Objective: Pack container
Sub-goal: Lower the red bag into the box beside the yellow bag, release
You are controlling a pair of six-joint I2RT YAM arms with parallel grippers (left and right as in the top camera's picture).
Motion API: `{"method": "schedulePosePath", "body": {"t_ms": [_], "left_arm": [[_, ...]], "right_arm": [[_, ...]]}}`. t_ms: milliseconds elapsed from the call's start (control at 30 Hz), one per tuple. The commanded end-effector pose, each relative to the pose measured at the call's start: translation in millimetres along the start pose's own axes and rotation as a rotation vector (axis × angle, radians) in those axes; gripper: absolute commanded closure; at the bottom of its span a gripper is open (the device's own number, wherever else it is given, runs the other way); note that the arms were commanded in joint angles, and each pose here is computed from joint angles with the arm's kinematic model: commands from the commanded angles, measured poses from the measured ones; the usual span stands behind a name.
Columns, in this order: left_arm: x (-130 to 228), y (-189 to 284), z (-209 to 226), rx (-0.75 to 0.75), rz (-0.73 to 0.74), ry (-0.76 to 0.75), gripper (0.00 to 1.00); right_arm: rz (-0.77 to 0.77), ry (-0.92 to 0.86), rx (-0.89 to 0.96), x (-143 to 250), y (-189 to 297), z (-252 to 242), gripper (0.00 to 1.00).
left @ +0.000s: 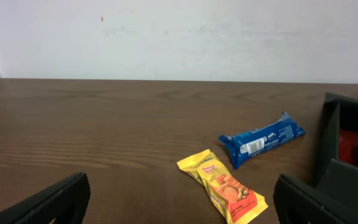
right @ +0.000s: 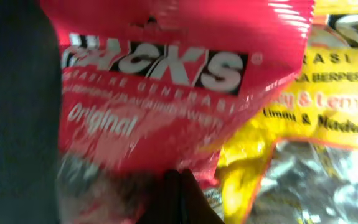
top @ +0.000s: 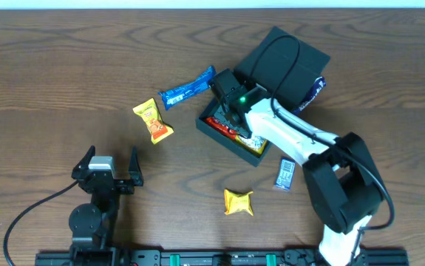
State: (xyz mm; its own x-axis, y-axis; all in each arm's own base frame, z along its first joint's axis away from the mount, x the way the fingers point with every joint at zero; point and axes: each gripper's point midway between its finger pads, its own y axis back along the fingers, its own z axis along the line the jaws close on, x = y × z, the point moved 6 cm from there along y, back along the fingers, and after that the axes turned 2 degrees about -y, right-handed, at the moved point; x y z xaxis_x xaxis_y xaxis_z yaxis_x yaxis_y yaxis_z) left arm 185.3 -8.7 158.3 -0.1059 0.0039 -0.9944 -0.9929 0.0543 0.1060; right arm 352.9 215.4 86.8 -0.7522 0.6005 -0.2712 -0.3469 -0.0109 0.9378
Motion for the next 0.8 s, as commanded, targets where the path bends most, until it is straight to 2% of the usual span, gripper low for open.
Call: {"method": "schedulePosePath", "body": {"t_ms": [0,400,533,667,767], "left_arm": [[13.3,-0.7,-0.8,0.009,0.055,0.004,0.05],[13.3,-0.7,-0.8,0.009,0.055,0.004,0.05],[13.3,-0.7,-0.8,0.009,0.055,0.004,0.05],[13.3,-0.7,-0.8,0.009,0.055,0.004,0.05],[13.3,-0.7,-0.9,0.009,0.055,0.004,0.05]], "right_arm": [[-0.019,0.001,0.041,2.8,-13.7,-4.3,0.99],[-0.044,0.047,-0.016,6.2,-9.8,8.5,0.98],[-0.029,0.062,-0.004,8.1,21.9,1.5,0.98],[-0.066,0.067,-0.118,1.5,73.1,9.6,0.98],[-0.052,0.062,-0.171,2.5,75.2,18.5,0.98]]}}
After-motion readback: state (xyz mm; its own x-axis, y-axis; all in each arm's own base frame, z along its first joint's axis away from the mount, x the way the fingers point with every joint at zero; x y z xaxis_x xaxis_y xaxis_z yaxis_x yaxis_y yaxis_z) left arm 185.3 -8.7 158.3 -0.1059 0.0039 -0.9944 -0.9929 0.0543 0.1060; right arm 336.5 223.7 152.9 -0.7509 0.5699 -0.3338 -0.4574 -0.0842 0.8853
